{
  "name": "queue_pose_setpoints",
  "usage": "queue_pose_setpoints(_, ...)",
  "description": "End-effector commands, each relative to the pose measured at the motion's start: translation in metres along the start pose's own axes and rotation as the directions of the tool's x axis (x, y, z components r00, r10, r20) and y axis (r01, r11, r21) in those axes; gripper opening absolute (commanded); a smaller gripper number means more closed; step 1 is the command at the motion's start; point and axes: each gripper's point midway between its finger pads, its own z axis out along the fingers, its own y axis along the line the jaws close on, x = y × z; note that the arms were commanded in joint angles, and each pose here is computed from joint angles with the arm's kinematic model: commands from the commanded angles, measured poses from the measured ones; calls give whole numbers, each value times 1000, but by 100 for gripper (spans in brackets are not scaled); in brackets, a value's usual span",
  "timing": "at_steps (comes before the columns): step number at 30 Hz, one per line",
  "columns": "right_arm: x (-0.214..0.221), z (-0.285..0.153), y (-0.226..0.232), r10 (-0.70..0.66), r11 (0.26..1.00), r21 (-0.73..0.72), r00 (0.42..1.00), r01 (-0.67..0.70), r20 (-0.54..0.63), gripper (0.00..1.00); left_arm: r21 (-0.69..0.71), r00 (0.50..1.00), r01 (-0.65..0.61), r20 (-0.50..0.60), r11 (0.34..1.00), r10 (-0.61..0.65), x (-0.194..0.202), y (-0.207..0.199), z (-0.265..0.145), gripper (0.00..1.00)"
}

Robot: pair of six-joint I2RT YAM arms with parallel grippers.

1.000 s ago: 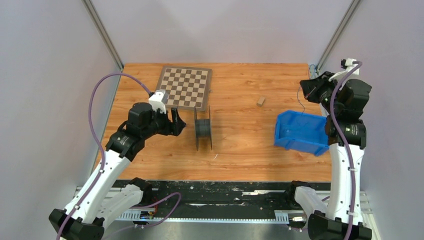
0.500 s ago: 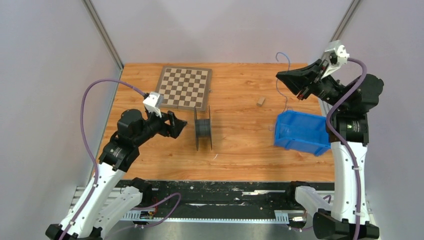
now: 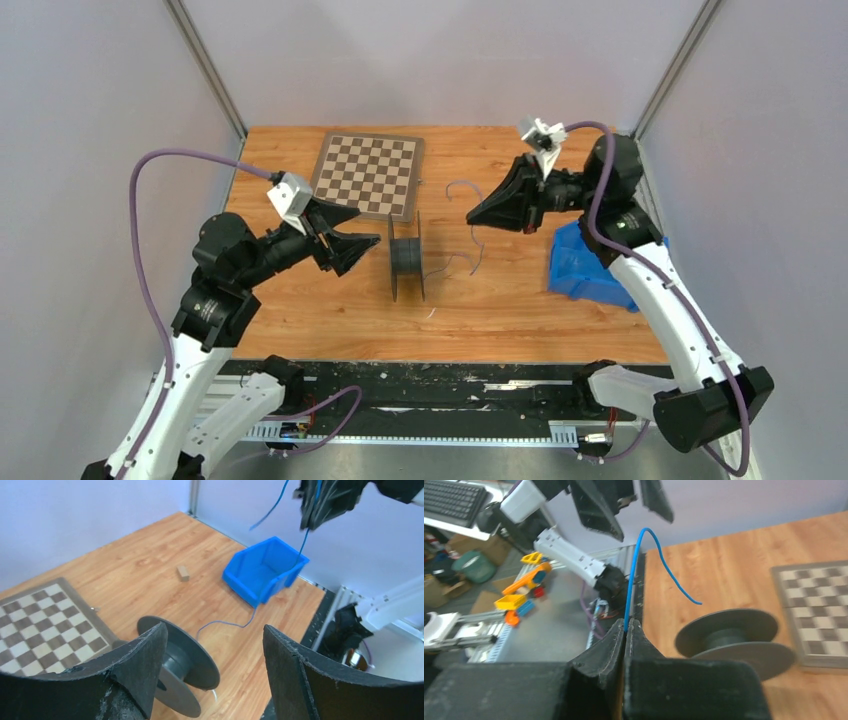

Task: Wrap the cables

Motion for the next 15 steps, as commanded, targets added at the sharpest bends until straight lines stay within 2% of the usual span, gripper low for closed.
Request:
queue_pose_setpoints(1, 38, 21, 6, 69, 995, -75, 997, -72, -47, 0, 175, 999, -2, -36, 985, 8, 4, -25, 6, 77)
queue_pose_setpoints(6, 80, 50, 9, 137, 981, -120, 984, -150, -114, 0, 241, 997, 41, -69, 970, -25, 5, -31, 17, 76)
queue_pose_setpoints(11, 92, 67, 12, 136, 977, -147, 980, -157, -142, 0, 309, 989, 103, -137, 946, -62, 25, -40, 22, 76)
queue_pose_setpoints(15, 103, 72, 17, 149, 966, -185, 974, -180, -170, 0, 346, 991, 90, -123, 934, -50, 36, -49, 26, 76)
